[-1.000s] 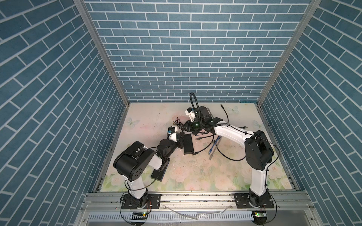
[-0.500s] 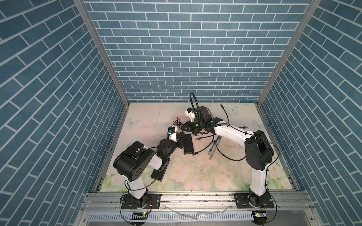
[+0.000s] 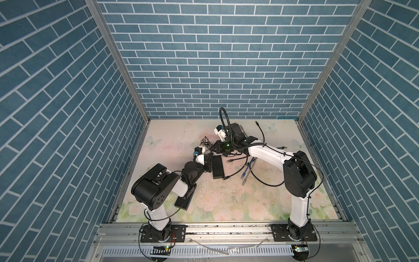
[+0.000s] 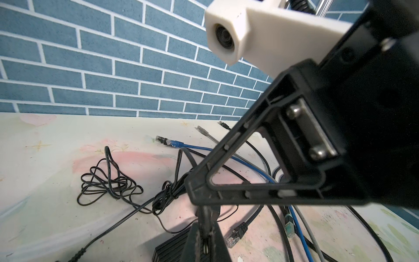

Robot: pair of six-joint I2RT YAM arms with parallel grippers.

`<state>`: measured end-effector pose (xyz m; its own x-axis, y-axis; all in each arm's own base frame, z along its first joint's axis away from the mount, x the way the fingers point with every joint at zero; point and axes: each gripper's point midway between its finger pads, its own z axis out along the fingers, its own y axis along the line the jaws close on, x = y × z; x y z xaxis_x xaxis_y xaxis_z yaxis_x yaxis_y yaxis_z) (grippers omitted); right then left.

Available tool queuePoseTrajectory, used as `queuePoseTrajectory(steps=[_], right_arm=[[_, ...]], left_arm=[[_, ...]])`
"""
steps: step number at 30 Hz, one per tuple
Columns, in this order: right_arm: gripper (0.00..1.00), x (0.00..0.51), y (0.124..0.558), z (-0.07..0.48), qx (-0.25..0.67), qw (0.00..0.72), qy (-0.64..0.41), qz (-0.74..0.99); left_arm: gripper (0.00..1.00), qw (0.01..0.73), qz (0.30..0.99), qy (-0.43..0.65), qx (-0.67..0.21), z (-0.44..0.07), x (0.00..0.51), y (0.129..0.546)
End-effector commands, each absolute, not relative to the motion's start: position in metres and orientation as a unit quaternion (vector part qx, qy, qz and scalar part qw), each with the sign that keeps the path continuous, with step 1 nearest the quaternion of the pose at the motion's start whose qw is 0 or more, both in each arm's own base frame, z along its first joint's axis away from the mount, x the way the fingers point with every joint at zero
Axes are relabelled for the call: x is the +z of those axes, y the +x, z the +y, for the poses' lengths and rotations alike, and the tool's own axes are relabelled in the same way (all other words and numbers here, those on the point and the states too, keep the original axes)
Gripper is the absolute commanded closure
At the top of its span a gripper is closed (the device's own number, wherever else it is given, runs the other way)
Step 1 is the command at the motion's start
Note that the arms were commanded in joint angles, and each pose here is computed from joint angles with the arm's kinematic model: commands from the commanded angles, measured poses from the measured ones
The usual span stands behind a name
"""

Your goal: Insert the plug into the switch port

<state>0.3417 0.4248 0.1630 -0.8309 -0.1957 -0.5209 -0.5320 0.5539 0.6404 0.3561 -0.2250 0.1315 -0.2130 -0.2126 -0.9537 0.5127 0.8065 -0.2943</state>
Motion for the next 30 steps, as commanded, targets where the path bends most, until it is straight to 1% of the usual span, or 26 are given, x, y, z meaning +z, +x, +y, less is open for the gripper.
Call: queuePoseTrajectory(steps=[1, 2, 3, 4, 5, 6, 7, 8, 9, 12, 17, 21, 26, 30], right_arm=[[1.00, 0.164, 0.332, 0.430, 0.435, 0.182, -0.213, 0.856], [1.00, 0.165, 0.334, 0.429, 0.434, 0.186, -0.211, 0.856], [1.00, 0.165, 0.337, 0.429, 0.434, 0.190, -0.208, 0.856], [1.00, 0.167, 0.339, 0.429, 0.433, 0.194, -0.206, 0.855], [1.00, 0.167, 0.341, 0.428, 0.432, 0.198, -0.204, 0.856], [1.00, 0.167, 0.344, 0.427, 0.429, 0.202, -0.201, 0.857], [1.00, 0.167, 0.346, 0.426, 0.427, 0.204, -0.199, 0.858], [1.00, 0.168, 0.348, 0.425, 0.426, 0.207, -0.197, 0.858], [1.00, 0.168, 0.350, 0.424, 0.426, 0.208, -0.196, 0.859], [1.00, 0.166, 0.354, 0.420, 0.420, 0.213, -0.193, 0.861], [1.00, 0.159, 0.360, 0.413, 0.404, 0.218, -0.190, 0.868], [1.00, 0.155, 0.361, 0.406, 0.390, 0.221, -0.192, 0.873], [1.00, 0.151, 0.363, 0.399, 0.388, 0.215, -0.192, 0.876], [1.00, 0.150, 0.364, 0.397, 0.390, 0.211, -0.195, 0.875]], left_arm=[[0.81, 0.618, 0.727, 0.095, -0.284, -0.220, 0.129, 0.354], [0.72, 0.612, 0.734, 0.091, -0.281, -0.218, 0.127, 0.354], [0.58, 0.605, 0.741, 0.088, -0.277, -0.216, 0.124, 0.354], [0.51, 0.597, 0.749, 0.086, -0.274, -0.215, 0.121, 0.353], [0.38, 0.584, 0.761, 0.084, -0.269, -0.214, 0.117, 0.352], [0.22, 0.569, 0.775, 0.081, -0.263, -0.212, 0.112, 0.350], [0.14, 0.556, 0.786, 0.079, -0.257, -0.210, 0.111, 0.350], [0.03, 0.534, 0.806, 0.078, -0.245, -0.207, 0.105, 0.348], [0.00, 0.510, 0.826, 0.078, -0.228, -0.204, 0.101, 0.346], [0.00, 0.444, 0.878, 0.089, -0.157, -0.188, 0.096, 0.339], [0.00, 0.389, 0.912, 0.095, -0.091, -0.167, 0.100, 0.327], [0.01, 0.309, 0.944, 0.104, -0.042, -0.149, 0.094, 0.304], [0.00, 0.230, 0.969, 0.093, -0.016, -0.130, 0.092, 0.270], [0.00, 0.201, 0.974, 0.093, -0.038, -0.126, 0.100, 0.242]])
